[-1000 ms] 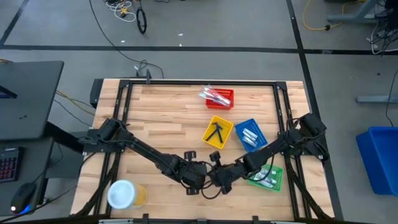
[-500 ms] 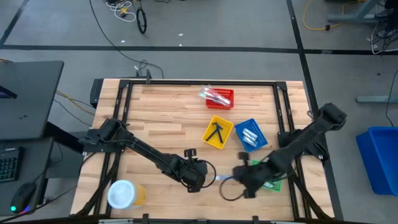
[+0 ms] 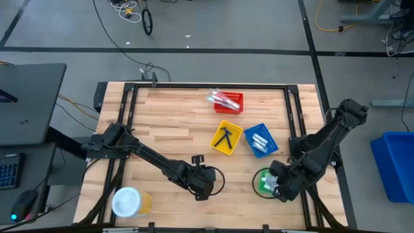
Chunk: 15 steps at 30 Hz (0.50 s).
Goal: Pick & Place Travel size toiletries
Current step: Put the toothpaste into the green bin, then return to home position
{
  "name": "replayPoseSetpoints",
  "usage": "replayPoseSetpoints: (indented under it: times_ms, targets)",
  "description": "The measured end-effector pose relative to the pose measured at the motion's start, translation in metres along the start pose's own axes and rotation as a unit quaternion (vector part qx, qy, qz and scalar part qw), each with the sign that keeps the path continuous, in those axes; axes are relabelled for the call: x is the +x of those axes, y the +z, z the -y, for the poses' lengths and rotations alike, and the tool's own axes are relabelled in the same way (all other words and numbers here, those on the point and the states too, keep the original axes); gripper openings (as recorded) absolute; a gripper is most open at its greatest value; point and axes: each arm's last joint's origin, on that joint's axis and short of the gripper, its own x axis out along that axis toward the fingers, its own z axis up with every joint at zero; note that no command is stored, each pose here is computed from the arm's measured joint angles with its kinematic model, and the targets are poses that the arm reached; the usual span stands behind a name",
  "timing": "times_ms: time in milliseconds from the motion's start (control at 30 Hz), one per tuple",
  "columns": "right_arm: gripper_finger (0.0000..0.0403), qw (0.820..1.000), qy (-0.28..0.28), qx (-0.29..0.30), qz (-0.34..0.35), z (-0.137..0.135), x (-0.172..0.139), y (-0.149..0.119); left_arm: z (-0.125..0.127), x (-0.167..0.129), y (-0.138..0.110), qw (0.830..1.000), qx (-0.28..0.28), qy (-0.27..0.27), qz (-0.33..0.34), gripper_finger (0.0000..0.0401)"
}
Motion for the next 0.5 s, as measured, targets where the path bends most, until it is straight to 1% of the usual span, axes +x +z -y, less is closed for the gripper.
replayPoseSetpoints:
  times_ms: [100,267,367,500]
  targets:
    - [0.0008,1.0,0.003,-0.012,-0.009,0.001,0.008,-0.005,0.0,0.0,0.0,1.0,0.0,0.0,0.0,0.0149]
    - [0.0011,1.0,-0.016,-0.016,0.015,0.006,0.017,-0.005,0.0,0.0,0.0,1.0,-0.001,0.0,0.0,0.0146]
    - [0.0022,0.998,-0.03,-0.049,0.015,0.011,0.024,-0.006,0.0,0.0,0.0,1.0,-0.002,-0.001,0.0,0.0145]
    - [0.0041,0.998,-0.047,-0.046,0.013,0.017,0.032,-0.007,0.0,0.0,0.0,1.0,-0.002,-0.001,-0.001,0.0144]
